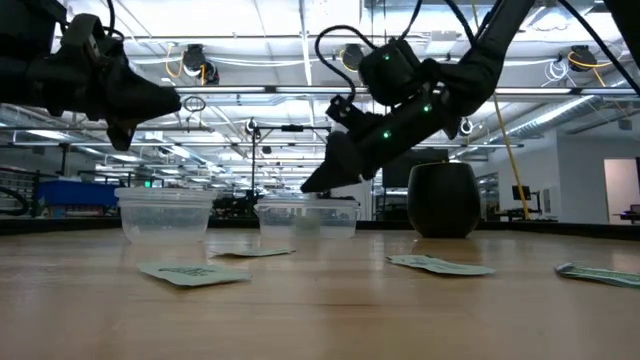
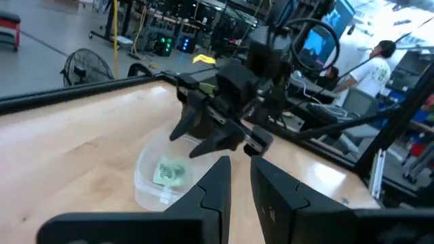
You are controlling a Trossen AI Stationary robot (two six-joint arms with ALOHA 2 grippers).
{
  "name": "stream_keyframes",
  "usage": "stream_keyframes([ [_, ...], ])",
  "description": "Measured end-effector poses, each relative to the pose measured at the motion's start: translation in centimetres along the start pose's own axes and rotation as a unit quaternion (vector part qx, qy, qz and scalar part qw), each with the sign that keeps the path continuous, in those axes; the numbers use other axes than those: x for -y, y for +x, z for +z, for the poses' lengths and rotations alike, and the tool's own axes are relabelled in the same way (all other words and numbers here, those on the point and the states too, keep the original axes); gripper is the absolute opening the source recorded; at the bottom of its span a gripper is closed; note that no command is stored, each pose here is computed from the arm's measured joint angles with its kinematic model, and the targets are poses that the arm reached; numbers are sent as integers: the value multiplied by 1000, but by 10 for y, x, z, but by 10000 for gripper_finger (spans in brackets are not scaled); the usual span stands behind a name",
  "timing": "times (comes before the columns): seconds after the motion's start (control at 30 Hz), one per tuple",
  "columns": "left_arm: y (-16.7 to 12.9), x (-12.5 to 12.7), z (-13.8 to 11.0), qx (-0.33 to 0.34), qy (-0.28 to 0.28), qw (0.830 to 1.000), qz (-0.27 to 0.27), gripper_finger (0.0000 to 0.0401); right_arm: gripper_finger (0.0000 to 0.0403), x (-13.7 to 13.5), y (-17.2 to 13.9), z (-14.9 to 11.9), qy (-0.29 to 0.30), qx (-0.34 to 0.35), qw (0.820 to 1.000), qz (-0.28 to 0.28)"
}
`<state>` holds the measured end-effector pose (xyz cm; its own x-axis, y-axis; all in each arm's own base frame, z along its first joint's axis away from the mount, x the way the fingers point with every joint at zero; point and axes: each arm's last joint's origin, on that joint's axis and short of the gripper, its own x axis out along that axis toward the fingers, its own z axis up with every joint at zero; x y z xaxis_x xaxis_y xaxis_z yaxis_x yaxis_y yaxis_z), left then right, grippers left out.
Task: Pick and place Stevia / Truvia into bins
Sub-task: Put the stevia packet into the round container
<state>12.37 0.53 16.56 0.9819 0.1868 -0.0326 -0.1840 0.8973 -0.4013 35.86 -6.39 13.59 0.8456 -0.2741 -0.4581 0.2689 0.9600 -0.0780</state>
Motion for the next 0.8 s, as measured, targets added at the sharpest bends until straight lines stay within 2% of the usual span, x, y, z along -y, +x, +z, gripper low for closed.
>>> stream_keyframes([
  [0.23,0,5,-1,-30,-47,996,-66,63,256,-26,-18,15,-14,13,999,35],
  [0.4,-3,16,-2,-46,-49,988,-141,64,275,-54,-41,32,-32,38,996,76],
  [0.53,-7,27,1,-23,-52,982,-179,94,276,-77,-63,42,-43,53,991,113],
  [0.63,-8,33,1,-1,-47,985,-166,138,271,-94,-81,46,-55,55,987,141],
  [0.8,-3,36,-7,-11,-30,996,-89,216,268,-118,-111,51,-62,55,979,187],
])
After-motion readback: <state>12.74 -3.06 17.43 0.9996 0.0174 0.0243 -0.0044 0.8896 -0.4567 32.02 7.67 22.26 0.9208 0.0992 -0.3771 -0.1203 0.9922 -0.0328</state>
